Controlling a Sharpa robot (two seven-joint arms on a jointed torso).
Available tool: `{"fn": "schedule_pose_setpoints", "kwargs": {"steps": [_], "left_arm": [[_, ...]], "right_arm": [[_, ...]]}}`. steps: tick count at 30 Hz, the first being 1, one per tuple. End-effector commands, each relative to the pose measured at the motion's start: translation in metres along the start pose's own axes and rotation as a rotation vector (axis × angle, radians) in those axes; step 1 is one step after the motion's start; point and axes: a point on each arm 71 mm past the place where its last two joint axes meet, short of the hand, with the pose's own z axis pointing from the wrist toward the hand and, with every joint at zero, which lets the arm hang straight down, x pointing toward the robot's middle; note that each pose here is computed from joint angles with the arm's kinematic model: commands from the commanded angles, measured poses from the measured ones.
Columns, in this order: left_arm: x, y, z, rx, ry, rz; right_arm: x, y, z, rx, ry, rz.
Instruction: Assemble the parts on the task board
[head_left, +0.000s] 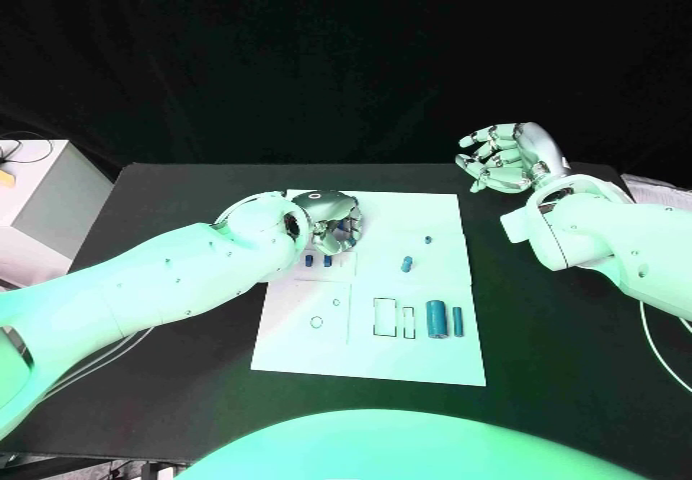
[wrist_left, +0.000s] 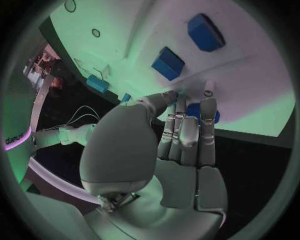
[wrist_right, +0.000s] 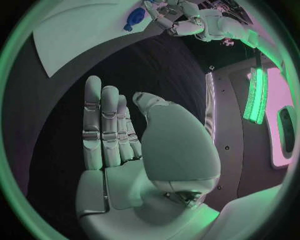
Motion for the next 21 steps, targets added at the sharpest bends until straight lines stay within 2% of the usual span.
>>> {"fn": "schedule_pose_setpoints", "kwargs": {"steps": [1, 5, 9, 13, 21], "left_arm": [[-0.0054, -0.0041, -0.0019, 0.032, -0.038, -0.030], [-0.0137, -0.0044, -0.0059, 0.037, -0.052, -0.052], [-0.0247, -0.0001, -0.0108, 0.025, -0.064, -0.080], [-0.0299, 0.0078, -0.0162, 0.004, -0.056, -0.088], [-0.0334, 0.0255, -0.0274, -0.040, -0.046, -0.080]], "right_arm": [[0.001, 0.000, 0.000, -0.007, 0.010, 0.001], [0.000, 0.000, 0.000, -0.005, 0.010, 0.000], [0.000, -0.001, 0.000, -0.003, 0.008, -0.001], [-0.001, -0.002, 0.000, -0.001, 0.007, -0.002], [-0.001, -0.003, 0.000, 0.002, 0.006, -0.004]]}}
